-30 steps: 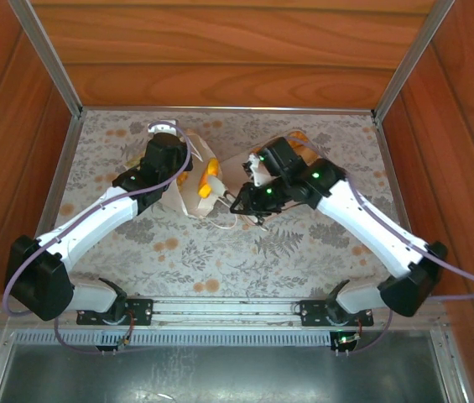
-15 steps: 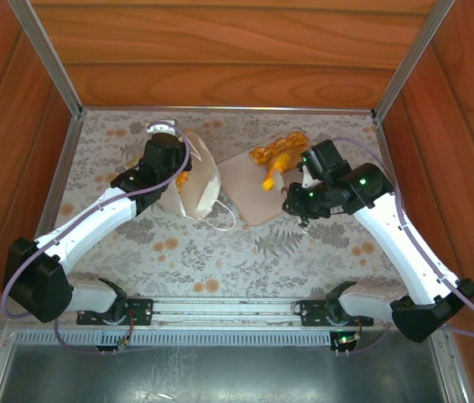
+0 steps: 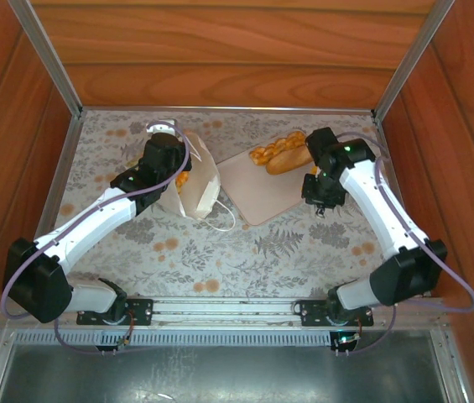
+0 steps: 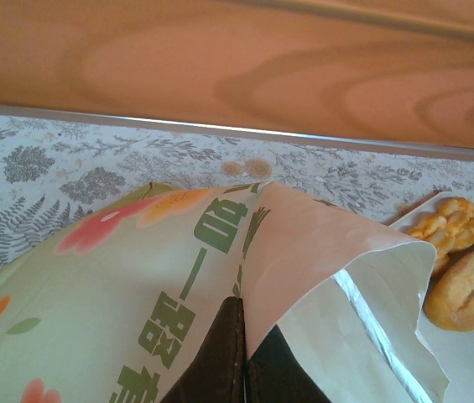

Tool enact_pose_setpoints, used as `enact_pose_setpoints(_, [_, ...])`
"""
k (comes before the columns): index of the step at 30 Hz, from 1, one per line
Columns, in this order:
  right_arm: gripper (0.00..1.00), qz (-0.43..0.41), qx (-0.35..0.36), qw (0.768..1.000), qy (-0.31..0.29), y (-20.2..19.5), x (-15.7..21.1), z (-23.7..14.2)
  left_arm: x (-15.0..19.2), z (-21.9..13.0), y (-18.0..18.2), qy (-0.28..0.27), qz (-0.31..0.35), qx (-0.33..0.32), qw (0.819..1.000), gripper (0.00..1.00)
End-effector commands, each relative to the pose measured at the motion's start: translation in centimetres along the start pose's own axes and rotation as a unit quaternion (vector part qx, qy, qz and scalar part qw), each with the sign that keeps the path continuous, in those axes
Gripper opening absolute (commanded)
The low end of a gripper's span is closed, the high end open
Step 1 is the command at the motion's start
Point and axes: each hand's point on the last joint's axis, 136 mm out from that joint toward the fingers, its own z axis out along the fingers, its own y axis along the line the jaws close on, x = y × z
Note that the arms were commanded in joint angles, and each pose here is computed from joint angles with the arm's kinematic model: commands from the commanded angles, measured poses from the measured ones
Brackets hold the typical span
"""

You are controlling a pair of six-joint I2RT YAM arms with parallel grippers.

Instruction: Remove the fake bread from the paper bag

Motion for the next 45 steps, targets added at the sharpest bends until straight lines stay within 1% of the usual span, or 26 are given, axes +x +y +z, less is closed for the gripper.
enact_pose_setpoints(1, [0.32,-0.001,0.029,0.999,-0.019,-0.7,-2.0,-0.3,-1.6,-0.9,0.2,-0.023,-0.009,0.003,1.000,0.00])
enact_pose_setpoints(11, [0.34,0.013,0.046,0.999,0.016,-0.8,-4.0,2.4,-1.1,-0.7,0.3,-0.020,-0.009,0.004,1.000,0.00])
enact_pose_setpoints(16, [0.36,0.027,0.022,0.999,0.010,-0.1,-5.1,3.0,-0.9,-0.5,0.0,-0.016,-0.007,0.010,1.000,0.00])
enact_pose_setpoints(17, [0.36,0.029,0.028,0.999,0.026,-0.1,-5.2,4.0,-0.9,-0.5,0.0,-0.016,-0.007,0.009,1.000,0.00])
enact_pose_setpoints(24, [0.38,0.049,0.025,0.997,0.045,-0.6,-5.8,5.9,-0.7,-0.4,0.0,-0.014,-0.007,0.010,1.000,0.00])
enact_pose_setpoints(26, [0.39,0.051,0.024,0.997,0.052,-0.5,-5.8,6.3,-0.7,-0.4,0.1,-0.014,-0.007,0.009,1.000,0.00])
enact_pose_setpoints(30, [0.47,0.051,0.014,0.997,0.061,0.0,-6.0,7.1,-0.8,-0.6,0.2,-0.016,-0.006,0.007,1.000,0.00])
enact_pose_setpoints(36, [0.51,0.048,-0.004,0.996,0.069,0.7,-6.0,6.6,-0.9,-0.6,0.1,-0.015,-0.008,0.011,1.000,0.00])
enact_pose_setpoints(45, [0.52,0.046,-0.015,0.998,0.035,0.2,-5.9,3.6,-0.8,-0.4,0.0,-0.014,-0.008,0.011,1.000,0.00])
